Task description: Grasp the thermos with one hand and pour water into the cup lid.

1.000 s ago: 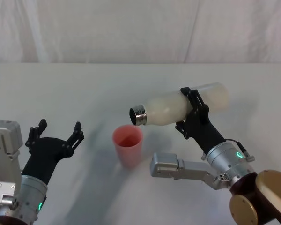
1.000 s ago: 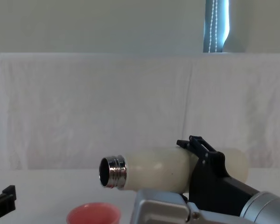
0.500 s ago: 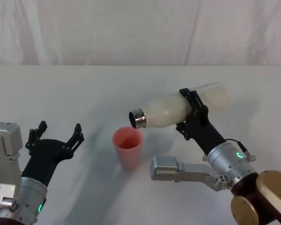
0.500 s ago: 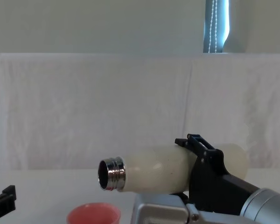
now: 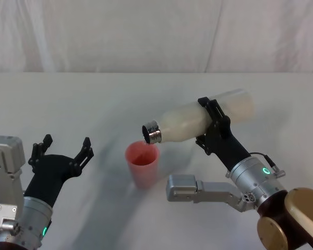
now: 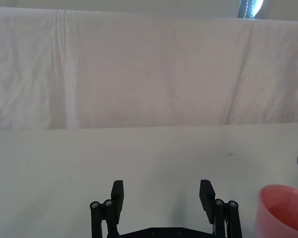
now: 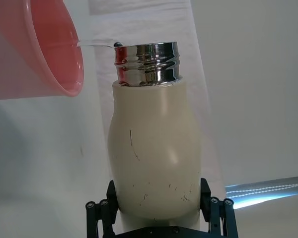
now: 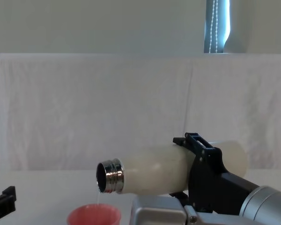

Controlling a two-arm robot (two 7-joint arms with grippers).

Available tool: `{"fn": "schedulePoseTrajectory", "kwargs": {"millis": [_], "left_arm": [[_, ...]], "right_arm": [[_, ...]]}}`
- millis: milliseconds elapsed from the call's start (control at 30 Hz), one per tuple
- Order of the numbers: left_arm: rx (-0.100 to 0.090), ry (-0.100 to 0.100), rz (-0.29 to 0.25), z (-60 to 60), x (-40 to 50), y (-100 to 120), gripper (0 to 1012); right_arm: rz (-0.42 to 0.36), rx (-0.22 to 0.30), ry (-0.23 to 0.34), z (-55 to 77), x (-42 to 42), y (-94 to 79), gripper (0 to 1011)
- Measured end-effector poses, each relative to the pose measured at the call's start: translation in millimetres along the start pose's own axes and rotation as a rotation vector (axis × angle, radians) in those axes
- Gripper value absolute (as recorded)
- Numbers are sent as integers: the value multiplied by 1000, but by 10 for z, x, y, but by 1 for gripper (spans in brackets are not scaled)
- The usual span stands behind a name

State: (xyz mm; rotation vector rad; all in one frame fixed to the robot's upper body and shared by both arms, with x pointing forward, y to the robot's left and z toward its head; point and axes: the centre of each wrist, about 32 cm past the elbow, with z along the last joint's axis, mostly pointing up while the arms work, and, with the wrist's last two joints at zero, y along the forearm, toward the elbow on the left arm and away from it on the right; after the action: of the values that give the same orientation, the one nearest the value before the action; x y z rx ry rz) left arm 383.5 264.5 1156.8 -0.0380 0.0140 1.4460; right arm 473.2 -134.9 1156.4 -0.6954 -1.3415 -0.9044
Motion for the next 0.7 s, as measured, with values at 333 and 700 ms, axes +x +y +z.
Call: {"fn": "schedulePoseTrajectory", "kwargs": {"millis": [333,700], "left_arm": [[0,0,0,0,0,0,1001],[0,0,0,0,0,0,1001]], "right_arm": [[-1,1,-10,1,23,-1,967],[2,0,-22,-17,36,-4,967]]}}
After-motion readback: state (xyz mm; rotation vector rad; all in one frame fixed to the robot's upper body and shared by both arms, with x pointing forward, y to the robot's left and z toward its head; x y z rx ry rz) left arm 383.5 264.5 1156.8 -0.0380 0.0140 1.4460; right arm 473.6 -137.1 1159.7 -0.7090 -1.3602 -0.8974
